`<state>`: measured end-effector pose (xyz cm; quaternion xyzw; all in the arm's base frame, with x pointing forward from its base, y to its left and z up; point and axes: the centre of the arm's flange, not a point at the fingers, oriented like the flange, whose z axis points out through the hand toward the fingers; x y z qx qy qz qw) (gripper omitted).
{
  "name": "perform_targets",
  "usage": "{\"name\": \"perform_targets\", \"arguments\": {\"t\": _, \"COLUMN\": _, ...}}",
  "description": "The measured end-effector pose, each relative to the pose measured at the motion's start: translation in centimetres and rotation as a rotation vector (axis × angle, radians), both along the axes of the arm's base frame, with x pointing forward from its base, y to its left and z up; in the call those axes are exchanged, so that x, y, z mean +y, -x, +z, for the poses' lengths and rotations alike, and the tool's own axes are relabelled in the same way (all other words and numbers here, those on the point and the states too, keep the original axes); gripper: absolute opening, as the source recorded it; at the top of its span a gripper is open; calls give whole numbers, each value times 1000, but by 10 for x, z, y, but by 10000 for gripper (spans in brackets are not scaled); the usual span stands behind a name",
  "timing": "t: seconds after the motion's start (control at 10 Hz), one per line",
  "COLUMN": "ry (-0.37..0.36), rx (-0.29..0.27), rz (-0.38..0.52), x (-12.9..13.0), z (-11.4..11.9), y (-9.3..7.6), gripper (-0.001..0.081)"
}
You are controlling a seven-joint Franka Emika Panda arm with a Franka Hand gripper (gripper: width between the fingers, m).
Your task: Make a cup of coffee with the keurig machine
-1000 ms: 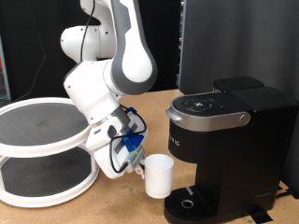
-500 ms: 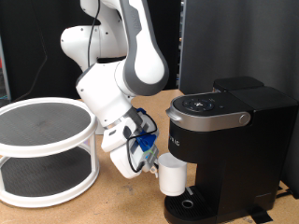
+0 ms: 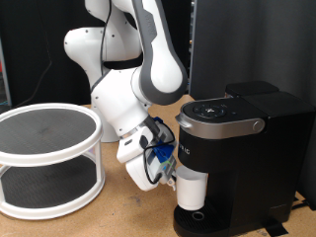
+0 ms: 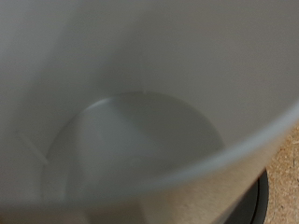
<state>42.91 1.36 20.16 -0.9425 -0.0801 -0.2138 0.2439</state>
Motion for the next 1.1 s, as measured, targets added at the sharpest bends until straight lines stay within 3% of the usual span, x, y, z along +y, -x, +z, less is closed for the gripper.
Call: {"name": "perform_targets", "arguments": {"t": 1.1, "ry": 6, "rx": -11, "rz": -19, "x": 3, "z": -13, "y": -18, "gripper": 73}}
